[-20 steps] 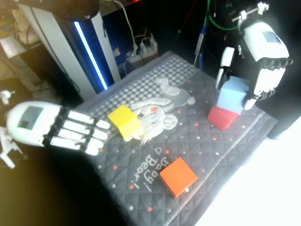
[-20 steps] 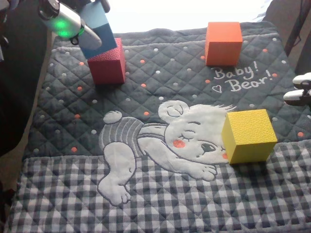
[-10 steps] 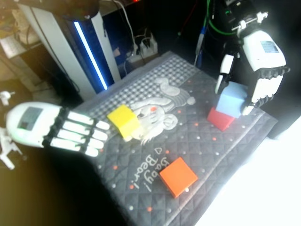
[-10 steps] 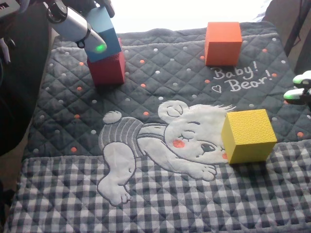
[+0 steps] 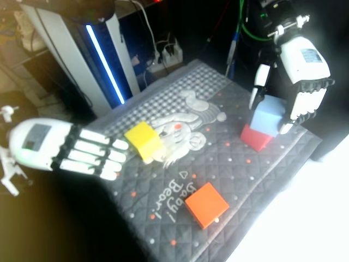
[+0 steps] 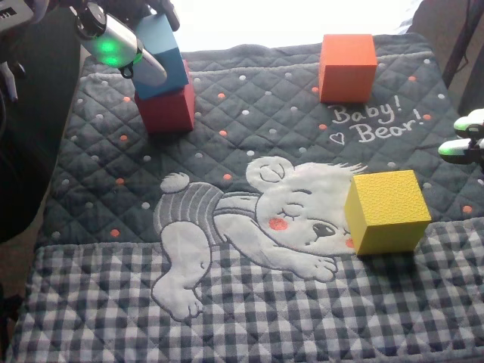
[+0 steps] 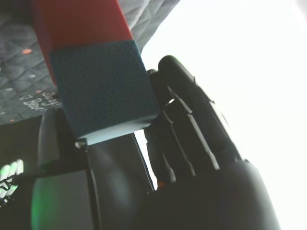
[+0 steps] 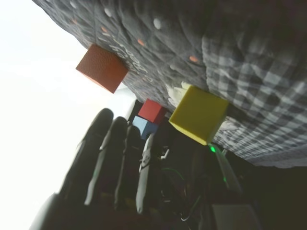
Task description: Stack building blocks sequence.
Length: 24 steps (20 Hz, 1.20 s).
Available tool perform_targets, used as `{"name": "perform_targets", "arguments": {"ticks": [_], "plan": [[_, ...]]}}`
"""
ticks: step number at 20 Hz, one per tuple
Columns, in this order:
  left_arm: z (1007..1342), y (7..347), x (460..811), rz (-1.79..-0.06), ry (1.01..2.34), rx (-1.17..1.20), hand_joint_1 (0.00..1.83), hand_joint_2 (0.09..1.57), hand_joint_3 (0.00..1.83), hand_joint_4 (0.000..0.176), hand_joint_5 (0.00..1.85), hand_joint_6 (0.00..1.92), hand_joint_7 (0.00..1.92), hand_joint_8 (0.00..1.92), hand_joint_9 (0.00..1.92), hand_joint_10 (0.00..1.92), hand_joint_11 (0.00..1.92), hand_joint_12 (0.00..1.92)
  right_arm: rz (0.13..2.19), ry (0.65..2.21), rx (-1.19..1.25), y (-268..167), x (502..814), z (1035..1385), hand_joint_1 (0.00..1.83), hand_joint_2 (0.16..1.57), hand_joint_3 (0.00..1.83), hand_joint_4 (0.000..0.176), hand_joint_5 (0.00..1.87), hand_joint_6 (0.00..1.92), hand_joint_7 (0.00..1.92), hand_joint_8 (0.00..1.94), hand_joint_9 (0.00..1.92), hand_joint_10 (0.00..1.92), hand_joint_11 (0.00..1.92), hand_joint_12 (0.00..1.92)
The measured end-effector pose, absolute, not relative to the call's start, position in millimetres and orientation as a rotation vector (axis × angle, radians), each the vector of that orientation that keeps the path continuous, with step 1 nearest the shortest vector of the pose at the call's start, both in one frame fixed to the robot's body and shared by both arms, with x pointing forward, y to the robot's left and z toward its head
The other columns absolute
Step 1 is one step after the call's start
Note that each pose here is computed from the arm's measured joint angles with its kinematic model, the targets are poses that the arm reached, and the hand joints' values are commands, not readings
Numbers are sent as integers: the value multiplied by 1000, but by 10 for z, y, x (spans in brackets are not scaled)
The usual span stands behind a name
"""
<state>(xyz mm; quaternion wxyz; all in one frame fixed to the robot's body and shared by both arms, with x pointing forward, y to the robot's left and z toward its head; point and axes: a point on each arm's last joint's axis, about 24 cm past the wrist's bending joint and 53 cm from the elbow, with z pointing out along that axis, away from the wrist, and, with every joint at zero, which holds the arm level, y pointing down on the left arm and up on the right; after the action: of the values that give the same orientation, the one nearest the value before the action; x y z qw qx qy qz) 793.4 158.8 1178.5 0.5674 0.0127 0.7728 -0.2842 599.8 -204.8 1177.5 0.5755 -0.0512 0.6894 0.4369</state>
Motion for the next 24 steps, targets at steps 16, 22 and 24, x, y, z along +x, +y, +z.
{"name": "perform_targets", "arguments": {"ticks": [16,22,24], "plan": [[11896,1555,7797,-706,1781,65,576,823,1,176,6,0,78,0,130,0,0,745,1079,1476,-149,-2042,5921,12164,613,1196,0,108,286,1,248,0,206,0,190,24],[12193,1806,7256,-754,1654,91,649,869,1,176,0,0,0,0,0,0,0,153,1130,1408,-142,-1954,5900,12303,584,1138,0,114,236,4,259,19,207,21,158,20],[12267,2021,6975,-768,1618,78,709,851,0,146,0,0,0,0,0,0,0,14,1186,1371,-182,-1776,5830,12362,662,1085,0,135,228,1,254,2,264,15,302,74]]}}
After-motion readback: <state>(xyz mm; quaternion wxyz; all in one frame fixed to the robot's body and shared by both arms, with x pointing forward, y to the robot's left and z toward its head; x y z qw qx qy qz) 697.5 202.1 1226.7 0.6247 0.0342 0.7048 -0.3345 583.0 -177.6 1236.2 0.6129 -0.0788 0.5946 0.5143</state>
